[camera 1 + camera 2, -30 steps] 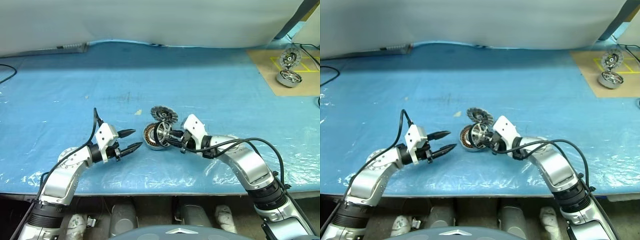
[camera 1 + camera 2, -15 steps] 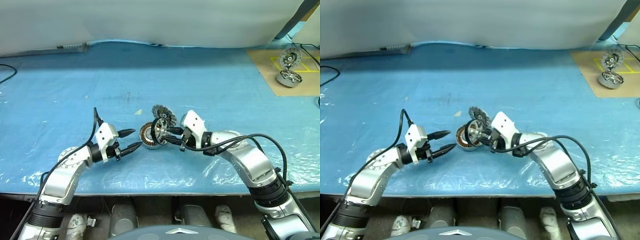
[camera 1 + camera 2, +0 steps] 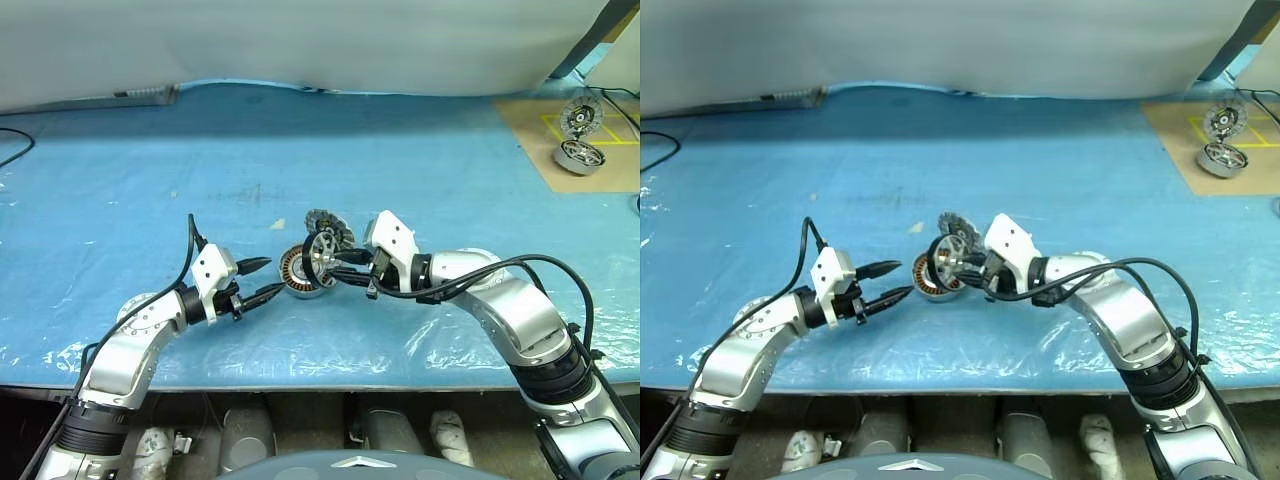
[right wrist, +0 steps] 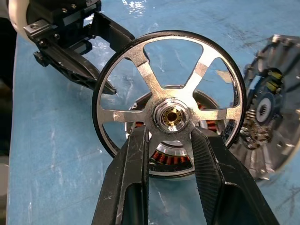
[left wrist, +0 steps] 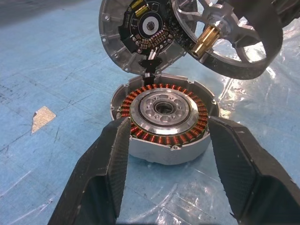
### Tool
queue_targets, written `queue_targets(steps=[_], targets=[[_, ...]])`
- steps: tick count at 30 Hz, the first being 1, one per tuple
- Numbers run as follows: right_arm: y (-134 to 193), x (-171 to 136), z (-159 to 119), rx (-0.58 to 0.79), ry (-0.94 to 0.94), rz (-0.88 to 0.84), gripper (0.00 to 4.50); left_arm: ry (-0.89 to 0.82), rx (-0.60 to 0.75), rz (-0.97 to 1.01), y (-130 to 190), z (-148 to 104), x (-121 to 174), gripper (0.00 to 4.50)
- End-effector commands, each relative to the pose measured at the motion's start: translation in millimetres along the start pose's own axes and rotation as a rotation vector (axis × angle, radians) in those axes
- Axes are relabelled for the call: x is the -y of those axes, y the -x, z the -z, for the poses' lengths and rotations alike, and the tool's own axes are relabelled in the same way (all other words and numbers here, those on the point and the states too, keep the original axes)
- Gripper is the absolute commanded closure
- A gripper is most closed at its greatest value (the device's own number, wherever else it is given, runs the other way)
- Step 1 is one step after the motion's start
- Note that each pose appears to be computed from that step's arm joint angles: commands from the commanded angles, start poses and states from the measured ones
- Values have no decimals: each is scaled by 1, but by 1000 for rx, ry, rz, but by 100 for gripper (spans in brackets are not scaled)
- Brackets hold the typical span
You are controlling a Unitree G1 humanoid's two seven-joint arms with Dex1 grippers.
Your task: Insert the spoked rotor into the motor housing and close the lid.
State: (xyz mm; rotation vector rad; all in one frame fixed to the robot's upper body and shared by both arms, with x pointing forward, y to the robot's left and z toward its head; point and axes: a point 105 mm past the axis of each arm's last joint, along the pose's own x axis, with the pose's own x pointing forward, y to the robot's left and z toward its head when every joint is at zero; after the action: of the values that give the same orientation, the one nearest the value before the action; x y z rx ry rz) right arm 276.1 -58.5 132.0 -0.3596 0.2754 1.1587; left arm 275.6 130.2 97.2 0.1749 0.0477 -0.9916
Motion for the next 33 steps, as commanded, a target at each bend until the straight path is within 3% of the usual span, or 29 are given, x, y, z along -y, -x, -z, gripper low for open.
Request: queue_targets(steps=[1,16,33], targets=[[-4,-5,-12,28,48,-29,349,-28,32,2,0,-9,2,176],[-24,20,-5,-58,120,54,349,-20,34,-6,1,-6,3,176],[-19,16,-9,-62,148,33,349,-15,26,-12,3,4,3,176]])
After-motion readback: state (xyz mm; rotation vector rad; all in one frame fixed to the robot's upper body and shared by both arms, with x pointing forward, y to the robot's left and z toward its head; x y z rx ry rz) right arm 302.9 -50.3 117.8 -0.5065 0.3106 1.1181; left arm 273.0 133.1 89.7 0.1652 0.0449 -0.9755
